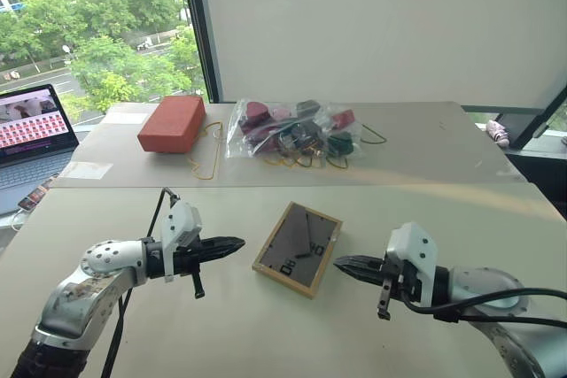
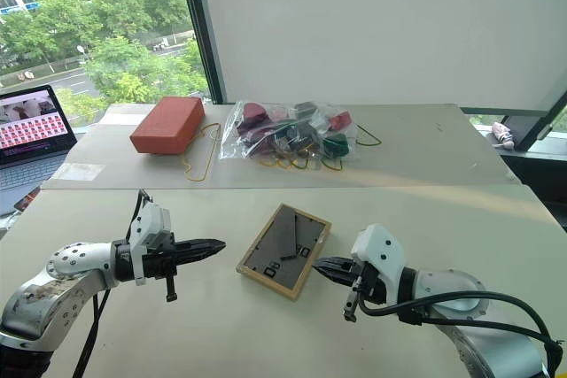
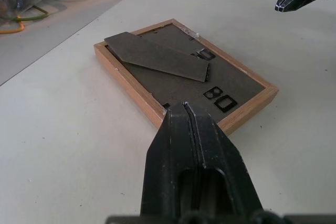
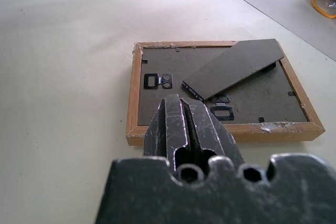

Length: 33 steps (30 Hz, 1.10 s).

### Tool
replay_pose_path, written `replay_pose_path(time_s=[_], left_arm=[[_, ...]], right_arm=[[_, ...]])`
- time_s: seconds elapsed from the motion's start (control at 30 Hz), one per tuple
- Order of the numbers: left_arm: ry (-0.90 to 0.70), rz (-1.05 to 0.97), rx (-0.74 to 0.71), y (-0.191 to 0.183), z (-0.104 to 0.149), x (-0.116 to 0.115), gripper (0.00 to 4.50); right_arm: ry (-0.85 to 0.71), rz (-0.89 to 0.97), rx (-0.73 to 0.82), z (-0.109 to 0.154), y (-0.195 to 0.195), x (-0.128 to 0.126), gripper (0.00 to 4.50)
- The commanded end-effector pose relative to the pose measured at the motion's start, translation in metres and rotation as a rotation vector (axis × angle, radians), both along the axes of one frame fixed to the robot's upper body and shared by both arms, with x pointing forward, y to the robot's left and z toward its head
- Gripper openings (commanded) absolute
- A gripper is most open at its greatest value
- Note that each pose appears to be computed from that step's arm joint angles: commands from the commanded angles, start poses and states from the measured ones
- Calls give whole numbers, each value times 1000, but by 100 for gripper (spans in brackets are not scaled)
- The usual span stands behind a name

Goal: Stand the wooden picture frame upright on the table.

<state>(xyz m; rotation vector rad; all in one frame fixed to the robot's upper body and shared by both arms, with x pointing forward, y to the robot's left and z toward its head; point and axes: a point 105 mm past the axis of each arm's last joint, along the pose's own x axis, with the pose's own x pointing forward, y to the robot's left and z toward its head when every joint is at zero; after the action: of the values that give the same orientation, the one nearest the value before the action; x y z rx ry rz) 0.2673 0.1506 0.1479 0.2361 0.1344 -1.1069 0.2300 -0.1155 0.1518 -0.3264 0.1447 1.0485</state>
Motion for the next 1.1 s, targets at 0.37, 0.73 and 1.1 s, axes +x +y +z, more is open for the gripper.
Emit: replay_pose_path(time_s=[0.37,0.73,1.1], left_arm=[[-92,218,357,2,-76,57,0],[27,-158,273,-42,-63,-10,0],[-95,-20,361,0,-53,10,0]], right_arm=[[74,-378,-269,-61,-34,65,7],[-23,-325,-281,-47,12,110,7],[21,-318,-339,-56,-20,93,7]])
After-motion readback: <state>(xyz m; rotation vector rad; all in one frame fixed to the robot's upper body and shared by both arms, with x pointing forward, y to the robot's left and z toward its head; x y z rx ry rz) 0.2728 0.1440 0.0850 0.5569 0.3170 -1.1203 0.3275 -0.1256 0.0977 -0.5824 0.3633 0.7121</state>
